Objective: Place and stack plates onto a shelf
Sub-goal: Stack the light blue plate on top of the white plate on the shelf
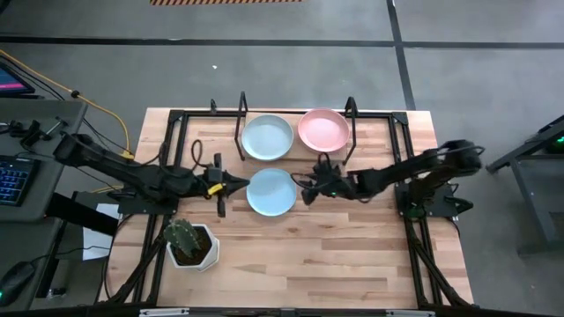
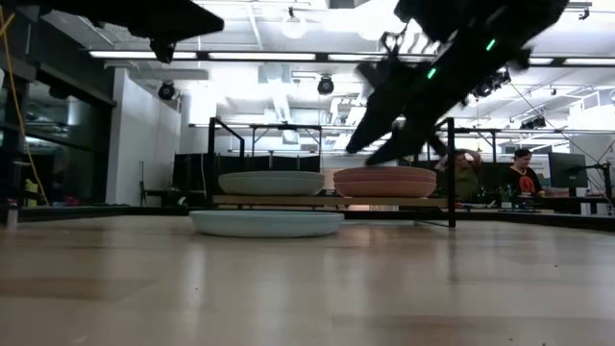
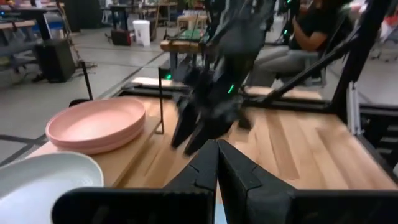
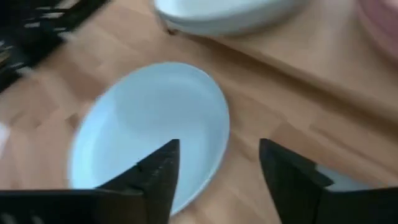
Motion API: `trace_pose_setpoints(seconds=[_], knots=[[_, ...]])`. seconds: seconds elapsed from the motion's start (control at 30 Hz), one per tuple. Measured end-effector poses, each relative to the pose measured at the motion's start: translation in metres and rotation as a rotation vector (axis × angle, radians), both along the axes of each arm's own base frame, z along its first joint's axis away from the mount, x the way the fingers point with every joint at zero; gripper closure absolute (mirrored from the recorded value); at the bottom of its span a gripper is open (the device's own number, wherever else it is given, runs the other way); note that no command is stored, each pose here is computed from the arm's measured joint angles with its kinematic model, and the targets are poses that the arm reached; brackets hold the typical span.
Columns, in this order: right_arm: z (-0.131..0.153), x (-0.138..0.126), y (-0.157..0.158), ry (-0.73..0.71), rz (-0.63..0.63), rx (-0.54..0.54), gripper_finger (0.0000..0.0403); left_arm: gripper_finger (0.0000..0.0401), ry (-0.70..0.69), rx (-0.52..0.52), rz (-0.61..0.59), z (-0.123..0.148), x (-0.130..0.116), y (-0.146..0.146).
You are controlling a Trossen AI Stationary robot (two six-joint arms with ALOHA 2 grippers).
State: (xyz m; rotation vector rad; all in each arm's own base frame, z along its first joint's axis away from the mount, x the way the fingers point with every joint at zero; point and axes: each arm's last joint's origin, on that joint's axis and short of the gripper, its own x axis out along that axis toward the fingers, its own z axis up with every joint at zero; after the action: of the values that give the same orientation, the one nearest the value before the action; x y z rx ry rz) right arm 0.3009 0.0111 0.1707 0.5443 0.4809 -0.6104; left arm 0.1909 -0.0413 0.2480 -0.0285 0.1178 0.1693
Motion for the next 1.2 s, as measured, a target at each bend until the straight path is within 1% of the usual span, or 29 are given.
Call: trace_pose_setpoints(seconds=[0.1, 0.17, 0.23, 0.37, 0.5, 0.6, 0.77, 0.83, 0.9, 0.97, 1.03, 1.13, 1.17, 1.2], knots=[[-0.023, 0.009, -0.013, 0.001, -0.094, 0.075, 0.0173, 0.0401, -0.011, -0.006, -0.019, 0.003, -0.003, 0.0], [-0.036, 0.013, -0.019, -0.001, -0.132, 0.107, 0.0166, 0.0401, 0.0, -0.004, -0.022, 0.002, -0.004, 0.001], [-0.046, 0.017, -0.022, -0.011, -0.15, 0.137, 0.0164, 0.0401, 0.007, -0.002, -0.023, 0.002, -0.004, 0.001], [-0.058, 0.025, -0.019, -0.06, -0.135, 0.177, 0.0164, 0.0401, 0.01, 0.0, -0.023, 0.001, -0.004, 0.001], [-0.064, 0.034, -0.012, -0.067, -0.116, 0.18, 0.0164, 0.0401, 0.009, 0.0, -0.023, 0.002, -0.004, 0.001], [-0.064, 0.047, -0.007, -0.061, -0.106, 0.173, 0.0164, 0.0401, 0.007, -0.001, -0.023, 0.002, -0.004, 0.001], [-0.07, 0.062, -0.006, 0.044, -0.133, 0.131, 0.0165, 0.0401, 0.006, -0.002, -0.019, 0.002, -0.004, 0.001], [-0.072, 0.063, -0.006, 0.076, -0.147, 0.119, 0.017, 0.0401, 0.01, -0.004, -0.019, 0.001, -0.004, 0.0], [-0.073, 0.064, -0.006, 0.083, -0.149, 0.114, 0.0185, 0.0401, 0.015, -0.017, -0.019, 0.001, -0.004, 0.0], [-0.073, 0.063, -0.005, 0.094, -0.147, 0.109, 0.0217, 0.0401, 0.021, -0.016, -0.019, 0.0, -0.005, 0.0], [-0.074, 0.061, -0.005, 0.11, -0.15, 0.097, 0.0266, 0.0401, 0.023, -0.02, -0.025, 0.0, -0.005, -0.001], [-0.075, 0.059, -0.004, 0.143, -0.137, 0.082, 0.0363, 0.0401, 0.025, -0.02, -0.045, 0.0, -0.006, -0.004], [-0.075, 0.059, -0.004, 0.152, -0.128, 0.076, 0.0382, 0.0401, 0.025, -0.02, -0.052, 0.0, -0.006, -0.006], [-0.074, 0.059, -0.004, 0.16, -0.114, 0.075, 0.0388, 0.0401, 0.024, -0.019, -0.058, 0.0, -0.006, -0.007]])
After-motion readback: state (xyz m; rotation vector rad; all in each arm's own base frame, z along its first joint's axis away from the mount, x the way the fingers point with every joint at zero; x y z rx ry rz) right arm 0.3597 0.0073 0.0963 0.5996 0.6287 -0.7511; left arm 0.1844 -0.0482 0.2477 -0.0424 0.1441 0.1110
